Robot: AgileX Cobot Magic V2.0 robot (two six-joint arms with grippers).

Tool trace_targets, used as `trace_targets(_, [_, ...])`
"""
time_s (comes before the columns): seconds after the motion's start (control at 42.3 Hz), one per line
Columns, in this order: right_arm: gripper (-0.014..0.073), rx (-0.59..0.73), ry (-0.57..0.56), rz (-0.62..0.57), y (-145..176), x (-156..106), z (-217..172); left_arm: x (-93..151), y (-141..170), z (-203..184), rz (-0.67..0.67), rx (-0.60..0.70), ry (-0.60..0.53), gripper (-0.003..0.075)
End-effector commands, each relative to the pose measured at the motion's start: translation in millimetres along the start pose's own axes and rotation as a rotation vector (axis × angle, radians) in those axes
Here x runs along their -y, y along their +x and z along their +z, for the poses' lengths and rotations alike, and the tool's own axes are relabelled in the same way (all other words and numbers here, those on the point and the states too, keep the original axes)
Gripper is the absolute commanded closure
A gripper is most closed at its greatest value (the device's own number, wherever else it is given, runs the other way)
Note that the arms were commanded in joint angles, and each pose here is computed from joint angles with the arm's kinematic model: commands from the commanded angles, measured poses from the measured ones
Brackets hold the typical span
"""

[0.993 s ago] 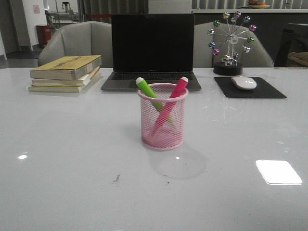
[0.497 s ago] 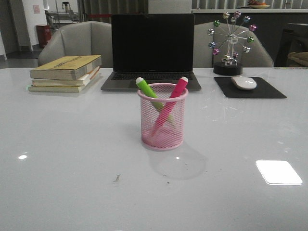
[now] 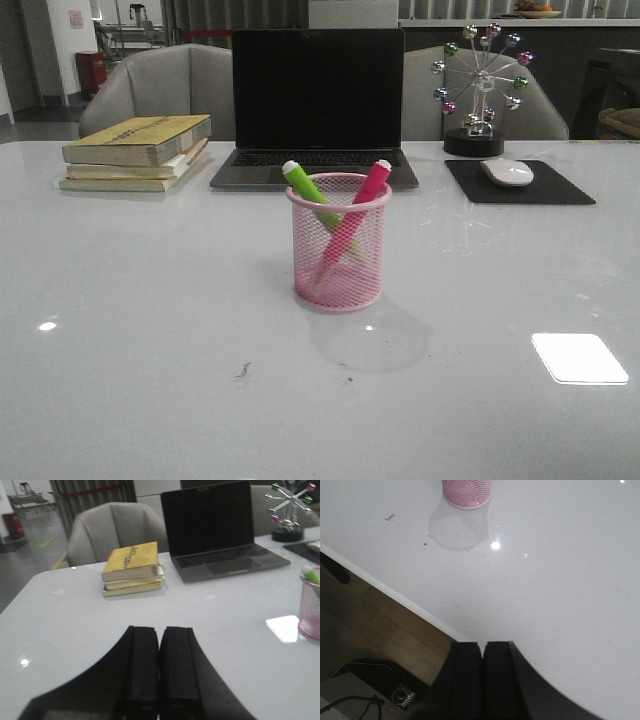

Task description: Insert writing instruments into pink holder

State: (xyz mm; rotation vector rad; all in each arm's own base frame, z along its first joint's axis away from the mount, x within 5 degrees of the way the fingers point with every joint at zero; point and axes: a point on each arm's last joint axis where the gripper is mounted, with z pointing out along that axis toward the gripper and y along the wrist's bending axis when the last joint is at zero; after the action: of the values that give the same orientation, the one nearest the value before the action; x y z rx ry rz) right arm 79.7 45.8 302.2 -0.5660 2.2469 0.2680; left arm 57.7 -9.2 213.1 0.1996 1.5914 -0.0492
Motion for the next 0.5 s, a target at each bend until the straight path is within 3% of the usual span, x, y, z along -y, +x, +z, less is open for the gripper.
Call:
trace_targets(0.0, [0.0526,0.084,0.007,-0.005,-11.8,0.6,-5.6,-4.0,-4.9,-4.6,-0.043,0.177,-0.072,0.0622])
trace_targets(0.473, [0.0526,0.083,0.007,-0.005,-11.6,0.6,-5.6,-4.9,-2.0,-4.7,-0.048,0.179,-0.093,0.0622])
